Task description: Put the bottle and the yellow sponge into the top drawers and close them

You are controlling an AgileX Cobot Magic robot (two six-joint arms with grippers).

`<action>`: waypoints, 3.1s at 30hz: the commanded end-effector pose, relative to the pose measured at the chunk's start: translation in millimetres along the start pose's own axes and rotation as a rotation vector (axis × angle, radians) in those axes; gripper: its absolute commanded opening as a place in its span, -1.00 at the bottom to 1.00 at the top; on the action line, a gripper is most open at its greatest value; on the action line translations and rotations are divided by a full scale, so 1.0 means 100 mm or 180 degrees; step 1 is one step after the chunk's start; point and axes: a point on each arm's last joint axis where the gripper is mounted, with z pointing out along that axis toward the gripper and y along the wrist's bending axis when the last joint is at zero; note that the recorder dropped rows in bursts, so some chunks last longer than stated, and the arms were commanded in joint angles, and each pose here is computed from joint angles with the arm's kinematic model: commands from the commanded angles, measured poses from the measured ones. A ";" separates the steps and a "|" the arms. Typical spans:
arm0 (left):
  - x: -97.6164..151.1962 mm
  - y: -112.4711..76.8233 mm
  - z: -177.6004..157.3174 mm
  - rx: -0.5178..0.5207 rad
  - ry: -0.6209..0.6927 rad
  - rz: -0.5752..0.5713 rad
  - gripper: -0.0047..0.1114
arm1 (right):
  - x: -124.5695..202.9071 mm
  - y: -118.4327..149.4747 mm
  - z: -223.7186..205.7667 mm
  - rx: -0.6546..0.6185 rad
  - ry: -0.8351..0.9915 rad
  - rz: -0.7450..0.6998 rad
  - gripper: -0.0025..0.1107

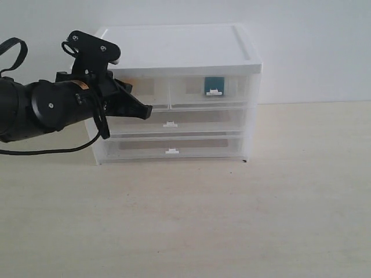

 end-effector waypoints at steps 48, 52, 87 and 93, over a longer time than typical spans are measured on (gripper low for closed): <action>-0.12 0.22 -2.97 0.0872 -0.0197 -0.0272 -0.85 | -0.01 0.00 0.00 0.0009 -0.0040 0.0011 -0.96; -0.01 0.32 -2.97 0.0394 -0.0481 -0.0260 -0.85 | -0.01 0.00 0.00 0.0009 -0.0040 0.0011 -0.96; 1.57 0.29 -3.09 -0.0953 -0.0547 -0.0969 -0.85 | -0.01 0.00 0.00 0.0009 -0.0040 0.0011 -0.96; 1.61 0.28 -3.08 -0.0939 -0.0420 -0.1003 -0.85 | -0.01 0.00 0.00 0.0009 -0.0040 0.0011 -0.96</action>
